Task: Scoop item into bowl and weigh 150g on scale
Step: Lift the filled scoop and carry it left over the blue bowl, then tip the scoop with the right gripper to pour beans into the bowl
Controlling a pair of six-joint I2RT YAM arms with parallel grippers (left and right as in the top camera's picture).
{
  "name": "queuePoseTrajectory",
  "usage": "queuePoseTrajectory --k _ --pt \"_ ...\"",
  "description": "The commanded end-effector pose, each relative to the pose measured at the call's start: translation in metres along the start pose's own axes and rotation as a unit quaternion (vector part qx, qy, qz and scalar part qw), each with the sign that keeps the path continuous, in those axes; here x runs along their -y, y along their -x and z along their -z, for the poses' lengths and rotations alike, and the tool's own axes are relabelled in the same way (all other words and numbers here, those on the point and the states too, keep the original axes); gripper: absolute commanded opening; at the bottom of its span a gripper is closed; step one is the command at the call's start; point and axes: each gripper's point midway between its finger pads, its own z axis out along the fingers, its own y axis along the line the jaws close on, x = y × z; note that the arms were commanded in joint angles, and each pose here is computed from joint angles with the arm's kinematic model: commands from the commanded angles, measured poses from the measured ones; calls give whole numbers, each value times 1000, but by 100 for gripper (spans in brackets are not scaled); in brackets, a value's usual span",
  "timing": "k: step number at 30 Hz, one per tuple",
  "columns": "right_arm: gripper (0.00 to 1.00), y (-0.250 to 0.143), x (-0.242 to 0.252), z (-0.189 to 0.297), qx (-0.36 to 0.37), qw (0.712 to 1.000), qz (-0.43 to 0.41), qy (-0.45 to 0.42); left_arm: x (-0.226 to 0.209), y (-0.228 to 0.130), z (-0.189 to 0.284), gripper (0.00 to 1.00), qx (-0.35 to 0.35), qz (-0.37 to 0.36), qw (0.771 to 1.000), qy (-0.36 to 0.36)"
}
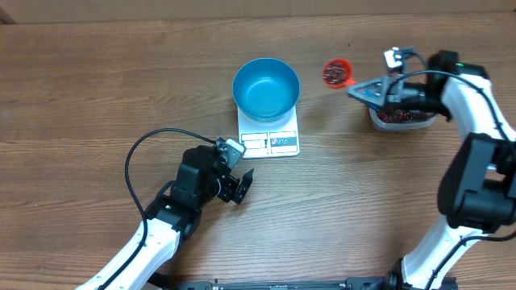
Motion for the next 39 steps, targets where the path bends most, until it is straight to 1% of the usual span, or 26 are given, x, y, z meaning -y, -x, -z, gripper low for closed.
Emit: queuePoseTrajectory --k 1,5,7,12,15,19,24,29,35,39 --pt "4 -3 -9 -34 -33 998 -46 16 1 -2 -1 100 -3 7 1000 -2" --pt "4 -4 0 -70 -60 995 -66 -32 1 -2 -1 100 -2 7 1000 -2" --pt "4 -4 0 -89 -70 994 -64 -46 1 -2 -1 100 -2 7 1000 -2" --pt "4 -4 1 -121 -75 992 -57 -81 1 -2 -1 100 -3 7 1000 -2" --pt "4 0 7 -133 -68 987 -42 -137 1 -2 -1 100 -2 7 1000 -2" --pt "4 7 10 -141 -57 969 -11 -242 1 -2 -1 100 -3 7 1000 -2" --pt "4 18 8 -141 -38 922 56 -381 1 -2 -1 100 -3 7 1000 -2" --pt "4 17 9 -149 -36 880 128 -457 1 -2 -1 99 -2 7 1000 -2" --pt "4 19 14 -146 -25 805 208 -555 1 -2 -1 100 -2 7 1000 -2" --pt "4 16 9 -150 -37 768 259 -585 1 -2 -1 100 -2 7 1000 -2"
